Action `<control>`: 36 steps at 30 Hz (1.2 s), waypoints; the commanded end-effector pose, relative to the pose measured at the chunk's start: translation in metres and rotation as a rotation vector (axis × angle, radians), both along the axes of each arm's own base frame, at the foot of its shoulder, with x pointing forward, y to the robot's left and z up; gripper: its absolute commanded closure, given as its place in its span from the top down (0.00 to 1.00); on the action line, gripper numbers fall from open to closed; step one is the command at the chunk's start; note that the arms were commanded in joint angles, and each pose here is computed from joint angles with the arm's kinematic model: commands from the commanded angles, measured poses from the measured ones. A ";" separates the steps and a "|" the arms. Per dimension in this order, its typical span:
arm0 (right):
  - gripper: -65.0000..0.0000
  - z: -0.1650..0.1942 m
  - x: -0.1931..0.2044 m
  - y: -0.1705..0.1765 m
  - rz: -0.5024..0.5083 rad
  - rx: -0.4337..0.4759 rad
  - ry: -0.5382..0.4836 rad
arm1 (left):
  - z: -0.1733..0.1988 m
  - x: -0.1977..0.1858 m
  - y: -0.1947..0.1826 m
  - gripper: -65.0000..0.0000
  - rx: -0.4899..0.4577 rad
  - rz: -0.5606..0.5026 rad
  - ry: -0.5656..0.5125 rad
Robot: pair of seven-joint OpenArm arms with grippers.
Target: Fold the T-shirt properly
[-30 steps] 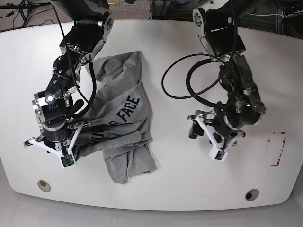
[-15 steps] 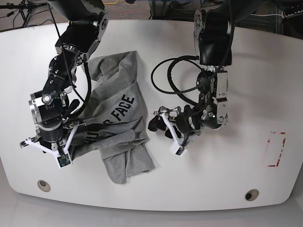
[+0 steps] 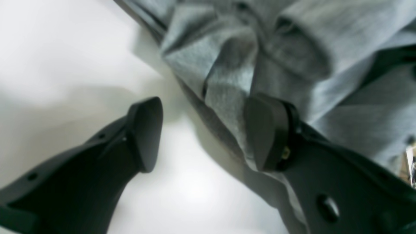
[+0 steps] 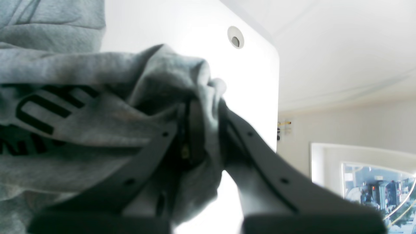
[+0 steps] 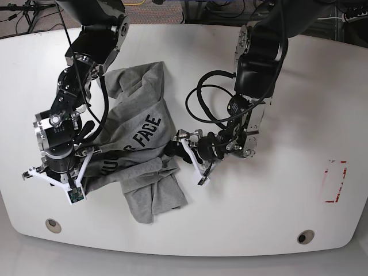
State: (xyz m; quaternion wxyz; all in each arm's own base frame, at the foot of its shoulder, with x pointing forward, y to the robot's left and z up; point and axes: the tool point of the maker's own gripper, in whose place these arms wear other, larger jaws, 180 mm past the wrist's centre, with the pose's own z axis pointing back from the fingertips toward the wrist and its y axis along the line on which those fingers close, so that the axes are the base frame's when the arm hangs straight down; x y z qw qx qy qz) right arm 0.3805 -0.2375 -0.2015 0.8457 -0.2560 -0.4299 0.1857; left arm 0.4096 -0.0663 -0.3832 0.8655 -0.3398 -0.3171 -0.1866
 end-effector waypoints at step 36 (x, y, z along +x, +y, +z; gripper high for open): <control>0.03 0.023 -0.015 -0.060 -0.146 -0.020 -0.072 | 0.044 -0.005 -0.005 0.00 -0.080 0.057 -0.126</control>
